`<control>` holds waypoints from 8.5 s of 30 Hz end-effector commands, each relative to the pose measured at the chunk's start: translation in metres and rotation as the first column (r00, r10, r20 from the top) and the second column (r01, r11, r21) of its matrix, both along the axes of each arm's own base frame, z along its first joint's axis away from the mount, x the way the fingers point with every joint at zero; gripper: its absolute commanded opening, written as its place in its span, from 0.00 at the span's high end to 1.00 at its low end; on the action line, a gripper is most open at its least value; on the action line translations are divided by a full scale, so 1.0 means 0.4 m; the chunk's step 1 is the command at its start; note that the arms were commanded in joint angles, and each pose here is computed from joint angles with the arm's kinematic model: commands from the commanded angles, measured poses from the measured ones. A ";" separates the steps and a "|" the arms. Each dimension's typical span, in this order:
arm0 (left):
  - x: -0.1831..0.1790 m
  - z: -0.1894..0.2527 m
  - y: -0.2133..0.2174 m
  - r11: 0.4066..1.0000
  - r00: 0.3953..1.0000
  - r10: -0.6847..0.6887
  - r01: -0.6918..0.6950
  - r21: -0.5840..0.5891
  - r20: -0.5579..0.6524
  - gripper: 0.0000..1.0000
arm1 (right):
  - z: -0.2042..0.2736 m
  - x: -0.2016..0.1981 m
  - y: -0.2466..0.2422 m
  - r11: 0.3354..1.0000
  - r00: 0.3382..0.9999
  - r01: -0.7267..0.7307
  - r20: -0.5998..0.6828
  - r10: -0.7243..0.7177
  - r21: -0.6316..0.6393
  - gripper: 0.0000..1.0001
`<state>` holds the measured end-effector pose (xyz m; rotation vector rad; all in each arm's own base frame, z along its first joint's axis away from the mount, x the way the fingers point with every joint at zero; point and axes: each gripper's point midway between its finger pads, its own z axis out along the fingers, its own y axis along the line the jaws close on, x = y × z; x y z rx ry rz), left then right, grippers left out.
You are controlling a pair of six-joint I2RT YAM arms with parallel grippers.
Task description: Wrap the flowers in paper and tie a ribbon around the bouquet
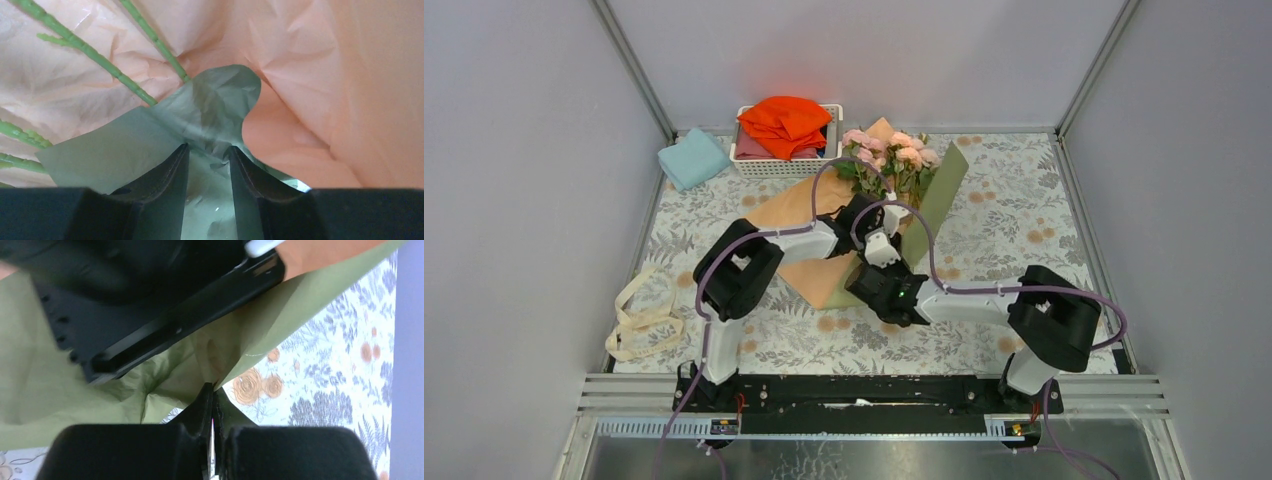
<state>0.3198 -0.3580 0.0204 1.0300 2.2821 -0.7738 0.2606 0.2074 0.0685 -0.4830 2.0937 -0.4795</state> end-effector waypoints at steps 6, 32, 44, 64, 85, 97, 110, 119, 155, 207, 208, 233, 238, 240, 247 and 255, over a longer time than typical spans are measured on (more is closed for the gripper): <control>0.003 -0.012 0.062 0.993 0.985 0.036 -0.054 -0.101 -0.170 0.54 | 0.036 0.025 0.176 0.923 0.920 -0.383 0.080 0.384 -0.032 1.00; 0.137 0.345 0.250 0.844 0.935 0.070 -0.241 -0.479 -0.348 0.01 | -0.044 0.047 0.263 0.760 0.787 -0.614 -0.092 0.610 -0.211 1.00; 0.108 0.446 0.250 0.772 0.952 -0.016 -0.182 -0.609 -0.305 0.01 | -0.036 0.053 0.264 0.751 0.778 -0.625 -0.096 0.621 -0.213 1.00; 0.140 0.281 0.180 0.862 0.928 0.069 -0.240 -0.446 -0.367 0.85 | -0.018 0.059 0.262 0.717 0.757 -0.649 -0.118 0.643 -0.254 1.00; 0.168 0.071 0.284 0.904 0.880 0.241 -0.357 -0.235 -0.409 1.00 | 0.118 -0.078 0.216 0.638 0.820 -0.414 -0.039 0.571 0.649 0.40; 0.176 0.067 0.304 0.922 0.903 0.253 -0.334 -0.197 -0.348 1.00 | -0.056 -0.023 0.233 0.686 0.807 -0.222 -0.265 0.528 0.693 0.95; 0.188 0.042 0.330 0.949 0.936 0.250 -0.288 -0.130 -0.248 1.00 | -0.104 -0.161 0.039 0.774 0.809 0.015 -0.463 0.363 0.633 0.95; 0.173 0.056 0.324 0.949 0.938 0.245 -0.283 -0.136 -0.247 1.00 | 0.004 -0.036 0.204 0.416 0.819 0.206 -0.388 0.422 0.886 0.20; 0.034 0.002 0.321 0.980 0.951 0.183 -0.196 -0.031 -0.248 1.00 | -0.056 -0.130 0.033 0.623 0.752 0.265 -0.562 0.345 0.736 0.58; 0.050 0.005 0.344 0.978 0.979 0.181 -0.169 0.125 -0.093 1.00 | 0.095 0.306 0.042 0.561 0.928 -0.045 -0.173 0.331 0.826 0.45; 0.049 0.004 0.344 0.978 0.979 0.181 -0.169 0.124 -0.094 1.00 | 0.094 0.262 0.074 0.567 0.915 -0.065 -0.179 0.363 0.821 0.49; 0.014 0.414 0.269 0.999 0.996 -0.024 0.028 -0.043 0.080 0.35 | -0.124 -0.148 0.157 0.512 0.736 0.180 -0.460 0.496 0.840 0.82; -0.097 0.387 0.200 0.981 0.985 -0.168 0.165 -0.106 -0.024 0.70 | -0.125 -0.153 0.171 0.488 0.721 0.203 -0.467 0.512 0.849 0.82; -0.132 0.313 0.188 0.979 0.978 -0.188 0.180 -0.091 -0.091 0.79 | -0.120 -0.153 0.176 0.478 0.720 0.208 -0.464 0.516 0.854 0.82; -0.119 0.167 0.185 0.990 0.982 -0.138 0.137 -0.019 -0.126 0.78 | -0.122 -0.155 0.180 0.474 0.710 0.231 -0.480 0.514 0.850 0.82; -0.125 -0.015 0.273 0.977 0.986 -0.076 0.104 0.186 -0.151 0.77 | -0.108 -0.168 0.173 0.499 0.689 0.205 -0.486 0.537 0.842 0.81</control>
